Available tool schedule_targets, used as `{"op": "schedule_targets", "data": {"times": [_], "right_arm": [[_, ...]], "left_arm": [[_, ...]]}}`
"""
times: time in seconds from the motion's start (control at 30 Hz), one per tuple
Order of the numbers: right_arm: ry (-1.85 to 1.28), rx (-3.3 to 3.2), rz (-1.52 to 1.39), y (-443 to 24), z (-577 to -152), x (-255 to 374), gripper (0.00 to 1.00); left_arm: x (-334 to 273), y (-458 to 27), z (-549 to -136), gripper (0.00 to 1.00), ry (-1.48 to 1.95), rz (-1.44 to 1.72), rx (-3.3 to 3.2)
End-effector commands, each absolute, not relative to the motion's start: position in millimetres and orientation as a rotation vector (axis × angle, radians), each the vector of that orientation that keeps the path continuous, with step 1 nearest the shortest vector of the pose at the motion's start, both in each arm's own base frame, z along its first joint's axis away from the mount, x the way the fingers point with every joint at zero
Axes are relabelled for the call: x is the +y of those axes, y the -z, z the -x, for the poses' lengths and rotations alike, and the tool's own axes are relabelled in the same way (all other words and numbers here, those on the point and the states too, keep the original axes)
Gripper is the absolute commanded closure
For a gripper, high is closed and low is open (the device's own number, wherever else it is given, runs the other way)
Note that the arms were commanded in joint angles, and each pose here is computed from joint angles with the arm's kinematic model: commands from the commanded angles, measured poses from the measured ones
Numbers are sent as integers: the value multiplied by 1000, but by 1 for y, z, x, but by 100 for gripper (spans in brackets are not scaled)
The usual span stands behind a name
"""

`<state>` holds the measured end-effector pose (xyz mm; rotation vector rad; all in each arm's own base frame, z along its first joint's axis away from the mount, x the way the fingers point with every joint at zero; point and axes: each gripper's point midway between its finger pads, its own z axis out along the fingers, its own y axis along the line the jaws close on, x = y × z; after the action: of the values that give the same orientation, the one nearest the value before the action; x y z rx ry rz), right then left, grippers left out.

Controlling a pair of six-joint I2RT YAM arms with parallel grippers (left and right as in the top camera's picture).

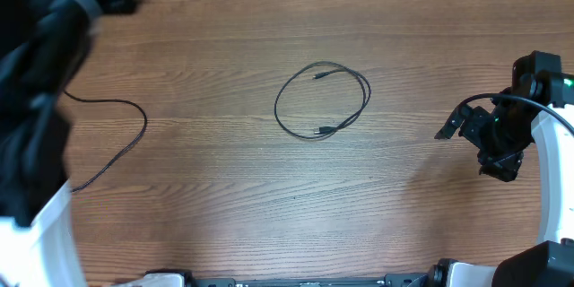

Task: Untangle cables

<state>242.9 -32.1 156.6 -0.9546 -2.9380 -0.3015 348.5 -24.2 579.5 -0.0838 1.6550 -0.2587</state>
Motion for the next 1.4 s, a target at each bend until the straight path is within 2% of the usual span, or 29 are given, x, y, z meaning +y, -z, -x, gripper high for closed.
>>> {"op": "schedule_targets", "data": {"times": [0.0, 0.33, 0.7, 1.03, 1.07, 1.13, 1.17, 1.2, 1.23, 1.27, 1.37], "right_arm": [[298, -2947, 953, -157, -242, -33, 0], [298, -2946, 952, -157, -242, -33, 0], [298, -2943, 952, -157, -242, -33, 0], [296, -2935, 951, -157, -240, -32, 0], [296, -2936, 951, -157, -240, -32, 0], [296, -2936, 951, -157, -240, -32, 0], [297, -2936, 951, -157, -240, -32, 0], [297, -2935, 951, -157, -240, -32, 0], [297, -2935, 951, -157, -240, -32, 0], [297, -2935, 951, -157, -240, -32, 0], [297, -2935, 951, -157, -240, -32, 0]], "left_arm": [[5, -563, -349, 94, 236, 187, 1711], [45, -484, -367, 96, 102, 364, 1978], [122, -400, -397, 96, -376, 629, 2177], [194, -339, -387, 95, -595, 884, 2299], [199, -333, -386, 91, -593, 899, 2316], [203, -322, -386, 71, -563, 916, 2353], [202, -318, -386, 46, -536, 919, 2368], [200, -314, -388, 15, -500, 918, 2384], [198, -311, -390, 5, -470, 916, 2393], [194, -307, -393, 0, -415, 909, 2408], [183, -303, -400, 0, -313, 886, 2429]]}}
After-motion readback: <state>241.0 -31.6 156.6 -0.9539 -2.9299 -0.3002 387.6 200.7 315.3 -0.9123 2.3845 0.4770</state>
